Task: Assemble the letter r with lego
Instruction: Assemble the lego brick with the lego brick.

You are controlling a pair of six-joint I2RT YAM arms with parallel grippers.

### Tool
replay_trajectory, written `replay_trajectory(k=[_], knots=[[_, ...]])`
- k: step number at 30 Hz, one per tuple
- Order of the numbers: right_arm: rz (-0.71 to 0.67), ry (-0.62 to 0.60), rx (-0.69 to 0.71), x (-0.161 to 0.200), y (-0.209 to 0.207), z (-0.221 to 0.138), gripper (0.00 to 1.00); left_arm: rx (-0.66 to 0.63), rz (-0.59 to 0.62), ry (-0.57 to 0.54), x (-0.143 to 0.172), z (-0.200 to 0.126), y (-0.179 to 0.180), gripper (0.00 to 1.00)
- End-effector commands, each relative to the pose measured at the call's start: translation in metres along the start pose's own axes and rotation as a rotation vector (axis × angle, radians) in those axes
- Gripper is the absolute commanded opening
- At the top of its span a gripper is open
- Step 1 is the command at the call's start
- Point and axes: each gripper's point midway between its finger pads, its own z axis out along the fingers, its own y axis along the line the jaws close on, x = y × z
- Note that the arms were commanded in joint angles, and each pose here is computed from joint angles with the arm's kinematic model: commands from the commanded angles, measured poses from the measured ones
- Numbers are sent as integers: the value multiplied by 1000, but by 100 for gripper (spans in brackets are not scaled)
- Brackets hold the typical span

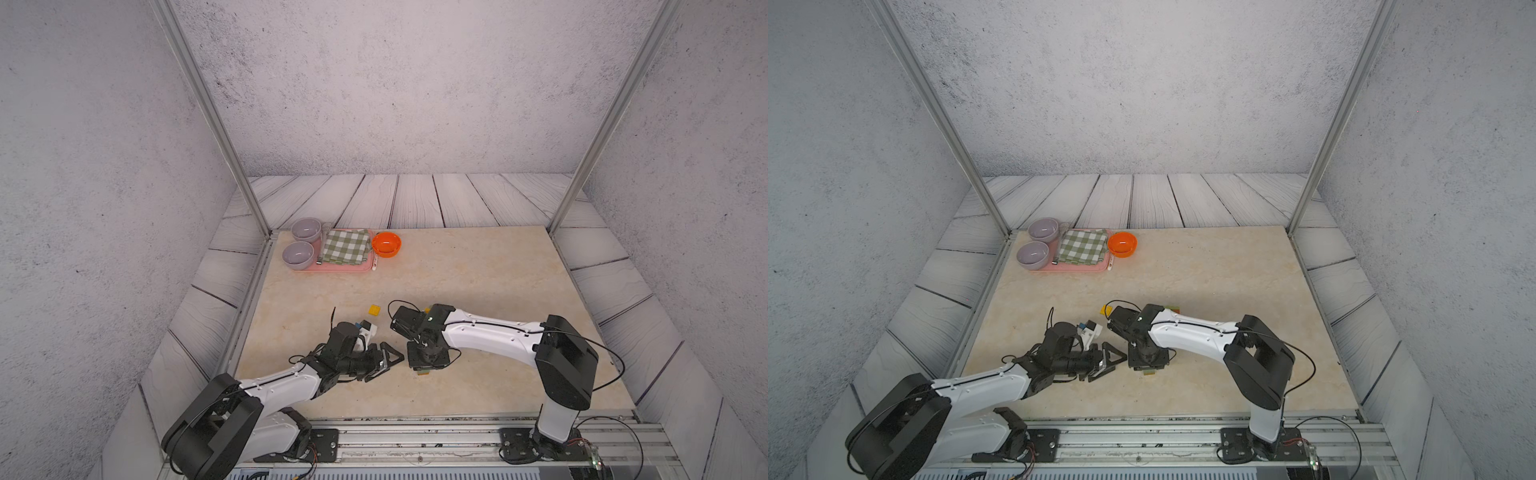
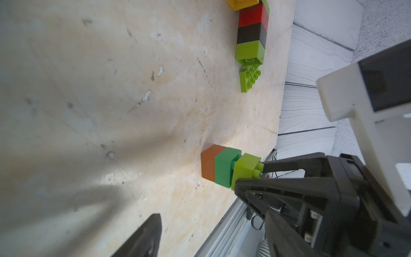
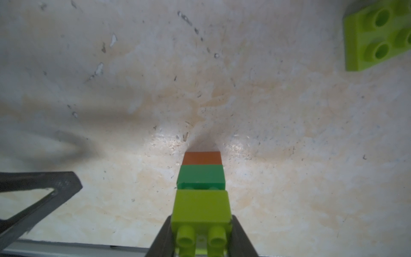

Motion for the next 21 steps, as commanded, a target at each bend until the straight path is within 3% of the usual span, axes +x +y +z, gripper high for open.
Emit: replay_trajectory(k=[1, 10, 21], knots=[[-50, 151, 114, 29, -24, 57, 0, 20, 36, -14, -6, 2, -11, 78], [-108, 138, 132, 24, -24, 65, 0, 13, 32, -11, -6, 3, -8, 78], [3, 129, 125, 19, -14, 67, 0, 13, 33, -14, -6, 3, -8, 78]])
